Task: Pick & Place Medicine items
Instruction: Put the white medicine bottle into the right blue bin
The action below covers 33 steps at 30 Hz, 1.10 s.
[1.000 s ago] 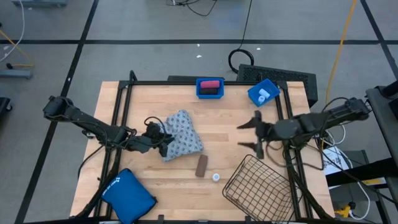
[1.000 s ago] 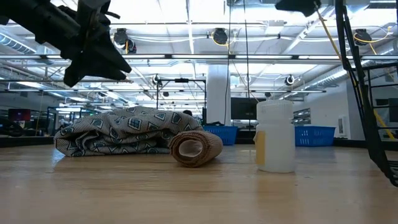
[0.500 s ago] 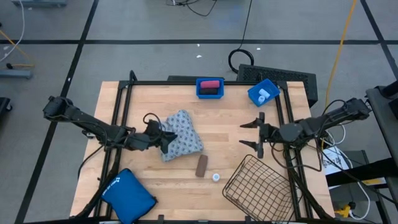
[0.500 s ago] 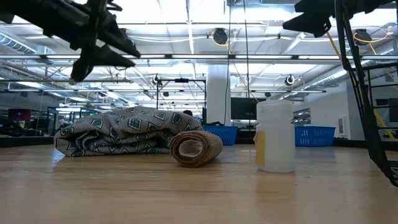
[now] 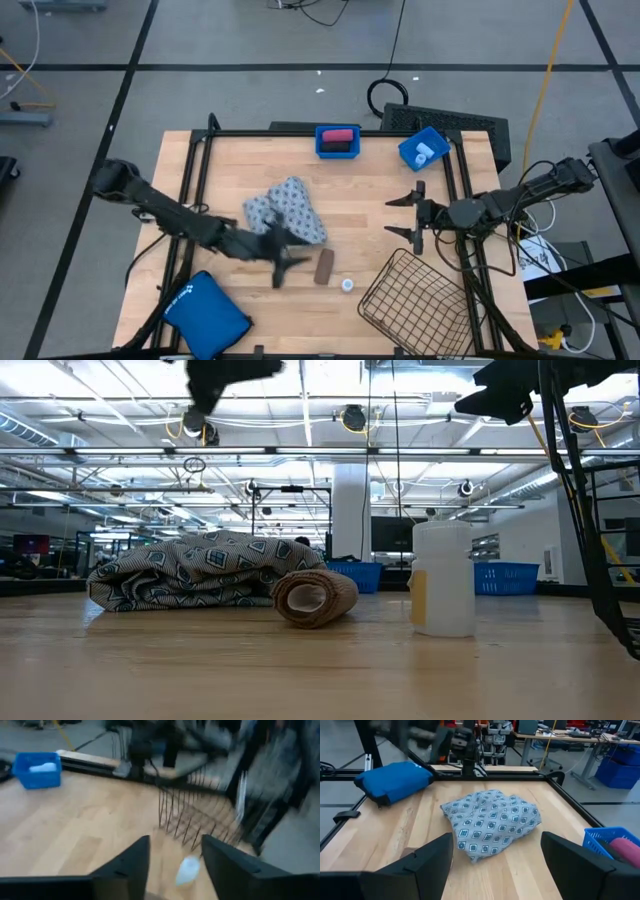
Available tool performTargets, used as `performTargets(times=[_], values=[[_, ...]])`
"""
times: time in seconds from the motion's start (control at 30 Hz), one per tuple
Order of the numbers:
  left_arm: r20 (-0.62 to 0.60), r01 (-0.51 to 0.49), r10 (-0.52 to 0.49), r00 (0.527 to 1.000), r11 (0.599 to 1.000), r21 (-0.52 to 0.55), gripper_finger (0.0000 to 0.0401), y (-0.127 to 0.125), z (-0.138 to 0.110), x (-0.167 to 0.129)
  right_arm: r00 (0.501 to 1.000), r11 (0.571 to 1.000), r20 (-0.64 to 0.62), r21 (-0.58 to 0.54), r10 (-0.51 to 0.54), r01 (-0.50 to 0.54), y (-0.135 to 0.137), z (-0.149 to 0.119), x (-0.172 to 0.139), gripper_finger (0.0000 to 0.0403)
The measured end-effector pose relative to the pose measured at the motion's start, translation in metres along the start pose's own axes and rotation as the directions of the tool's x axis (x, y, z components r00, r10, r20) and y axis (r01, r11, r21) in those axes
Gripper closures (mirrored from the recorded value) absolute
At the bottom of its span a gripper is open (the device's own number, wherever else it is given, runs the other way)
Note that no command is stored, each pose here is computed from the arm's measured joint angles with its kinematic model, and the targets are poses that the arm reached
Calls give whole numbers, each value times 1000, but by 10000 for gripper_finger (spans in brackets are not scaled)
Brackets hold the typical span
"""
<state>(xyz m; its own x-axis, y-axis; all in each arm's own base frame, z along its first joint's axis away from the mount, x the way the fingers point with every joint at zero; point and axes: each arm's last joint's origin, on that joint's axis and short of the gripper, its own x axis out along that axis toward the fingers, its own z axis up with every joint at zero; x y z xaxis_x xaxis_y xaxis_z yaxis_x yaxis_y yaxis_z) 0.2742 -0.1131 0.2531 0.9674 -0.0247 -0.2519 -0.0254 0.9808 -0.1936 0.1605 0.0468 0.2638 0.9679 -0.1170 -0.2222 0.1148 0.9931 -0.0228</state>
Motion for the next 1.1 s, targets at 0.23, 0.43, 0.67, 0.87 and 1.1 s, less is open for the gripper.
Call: performTargets(times=[0.23, 0.43, 0.67, 0.87, 1.1], values=[[-131, 55, -24, 991, 969, 241, 113, -27, -19, 60, 1000, 1000, -1, -8, 0, 0, 0, 0, 0, 113], [-205, 218, -178, 962, 957, 190, 85, -32, -50, 106, 1000, 1000, 0, -26, 0, 0, 0, 0, 0, 113], [-190, 308, -274, 943, 934, 180, 97, -21, -64, 131, 1000, 1000, 11, -24, 0, 0, 0, 1, 0, 113], [-257, 206, -159, 953, 964, 168, 111, -6, -85, 141, 1000, 1000, 13, -23, 0, 0, 0, 1, 0, 113], [-266, 203, -156, 951, 966, 161, 108, -4, -95, 146, 1000, 1000, 14, -22, 1, -1, 0, 2, 0, 113]])
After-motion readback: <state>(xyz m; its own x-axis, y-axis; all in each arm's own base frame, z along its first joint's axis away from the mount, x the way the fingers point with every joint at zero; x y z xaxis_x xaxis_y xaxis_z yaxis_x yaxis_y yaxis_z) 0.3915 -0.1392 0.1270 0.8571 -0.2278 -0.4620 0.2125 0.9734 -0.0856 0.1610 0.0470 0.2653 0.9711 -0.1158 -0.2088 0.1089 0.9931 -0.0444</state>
